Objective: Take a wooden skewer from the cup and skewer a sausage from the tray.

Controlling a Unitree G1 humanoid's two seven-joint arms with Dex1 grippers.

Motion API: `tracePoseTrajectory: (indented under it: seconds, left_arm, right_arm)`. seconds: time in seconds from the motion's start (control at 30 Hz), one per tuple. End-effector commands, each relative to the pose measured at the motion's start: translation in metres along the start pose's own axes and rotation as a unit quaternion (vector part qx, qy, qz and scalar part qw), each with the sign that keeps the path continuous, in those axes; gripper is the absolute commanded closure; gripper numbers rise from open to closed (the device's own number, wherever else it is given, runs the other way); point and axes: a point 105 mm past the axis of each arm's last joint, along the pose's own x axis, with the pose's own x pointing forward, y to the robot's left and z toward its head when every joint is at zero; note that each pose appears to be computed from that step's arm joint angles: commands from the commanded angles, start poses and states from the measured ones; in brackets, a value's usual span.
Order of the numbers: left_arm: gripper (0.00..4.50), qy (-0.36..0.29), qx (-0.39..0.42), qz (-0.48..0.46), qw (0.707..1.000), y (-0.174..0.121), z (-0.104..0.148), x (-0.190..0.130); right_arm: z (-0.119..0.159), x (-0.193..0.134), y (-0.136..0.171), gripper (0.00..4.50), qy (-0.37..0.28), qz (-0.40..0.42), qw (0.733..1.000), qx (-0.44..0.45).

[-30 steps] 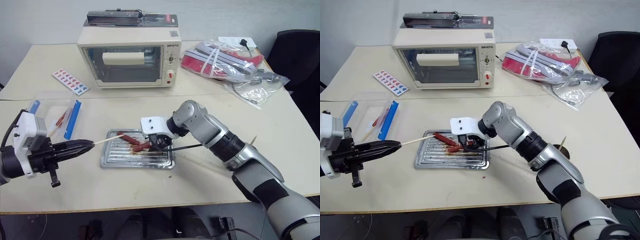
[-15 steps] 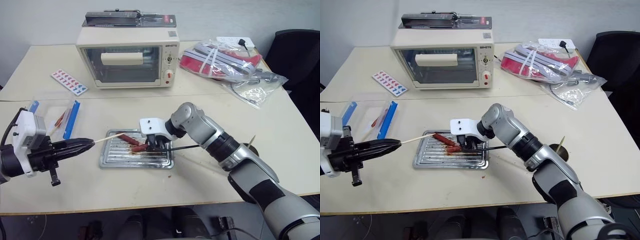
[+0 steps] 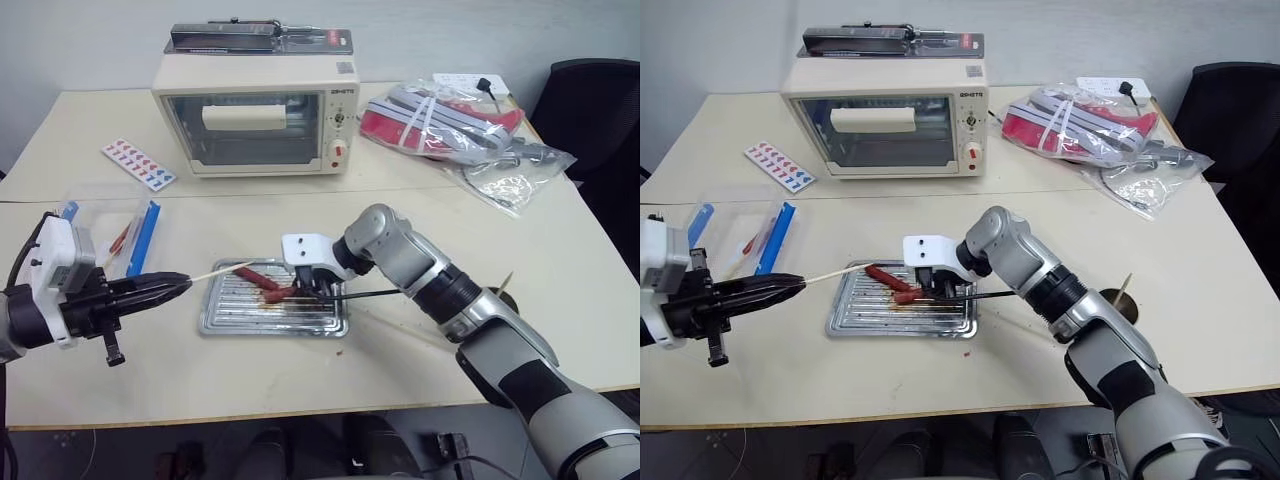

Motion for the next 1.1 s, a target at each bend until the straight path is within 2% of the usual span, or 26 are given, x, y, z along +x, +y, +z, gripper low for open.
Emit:
tracePoseTrajectory:
  seconds: [0.03,0.17,0.3,0.47,0.77,1.1]
  left_arm:
    - [4.5,-0.005,0.024,-0.02,0.999,-0.001,0.009,0.003]
    - [4.5,-0.004,0.036,-0.07,0.997,-0.003,0.017,0.014]
    - [4.5,-0.009,0.048,-0.124,0.991,-0.006,0.025,0.027]
    - [4.5,-0.013,0.062,-0.18,0.982,-0.015,0.03,0.044]
    - [4.5,-0.031,0.078,-0.216,0.973,-0.016,0.042,0.062]
    - [4.5,-0.033,0.086,-0.226,0.97,-0.015,0.046,0.065]
  right_arm:
    - [0.017,-0.026,0.005,4.31,-0.023,0.007,1.0,-0.009]
    - [0.035,-0.077,0.015,4.31,-0.037,0.036,0.999,-0.003]
    - [0.04,-0.121,0.032,4.31,-0.043,0.066,0.997,0.019]
    - [0.035,-0.151,0.048,4.31,-0.043,0.066,0.995,0.054]
    - [0.034,-0.157,0.061,4.31,-0.056,0.046,0.993,0.09]
    - [0.03,-0.155,0.063,4.31,-0.057,0.036,0.993,0.096]
